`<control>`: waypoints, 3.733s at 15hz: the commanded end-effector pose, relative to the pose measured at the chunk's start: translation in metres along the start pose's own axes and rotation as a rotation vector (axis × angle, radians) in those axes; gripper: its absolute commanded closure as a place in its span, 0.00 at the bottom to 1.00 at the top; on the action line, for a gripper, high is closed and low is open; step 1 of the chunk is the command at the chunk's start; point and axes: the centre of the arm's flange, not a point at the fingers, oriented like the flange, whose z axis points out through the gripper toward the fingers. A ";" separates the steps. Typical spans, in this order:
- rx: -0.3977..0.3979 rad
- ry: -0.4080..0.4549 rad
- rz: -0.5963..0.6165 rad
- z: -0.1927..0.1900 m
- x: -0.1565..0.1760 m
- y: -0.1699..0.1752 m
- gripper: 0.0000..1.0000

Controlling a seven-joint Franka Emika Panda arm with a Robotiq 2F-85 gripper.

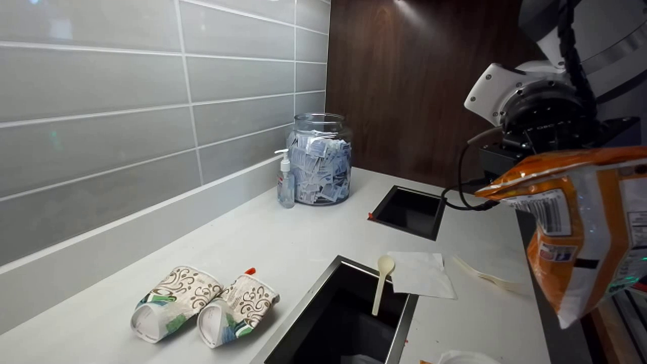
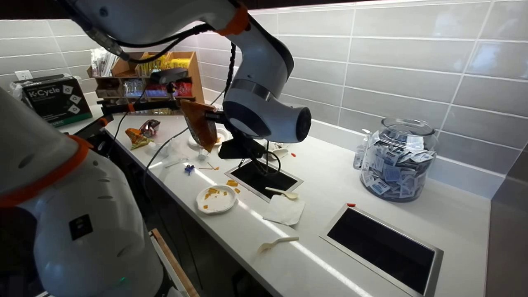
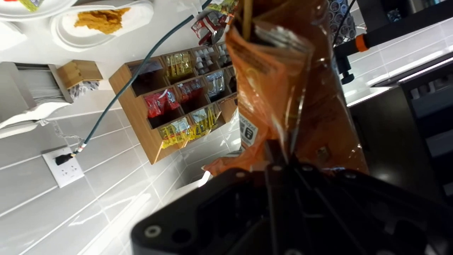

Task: Empty the bag of chips onto the empty white plate

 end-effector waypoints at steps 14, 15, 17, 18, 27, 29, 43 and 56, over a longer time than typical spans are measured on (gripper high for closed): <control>0.033 0.002 0.003 0.002 -0.008 -0.014 1.00; 0.033 0.001 0.003 0.002 -0.008 -0.014 1.00; 0.034 0.000 0.005 0.003 -0.007 -0.014 1.00; 0.035 -0.002 0.006 0.003 -0.007 -0.014 1.00; -0.162 -0.128 0.155 0.007 0.026 -0.015 1.00; -0.227 -0.185 0.203 0.008 0.038 -0.018 1.00; -0.803 -0.595 0.444 -0.025 0.064 -0.018 1.00; -1.035 -0.707 0.638 -0.060 0.038 0.005 1.00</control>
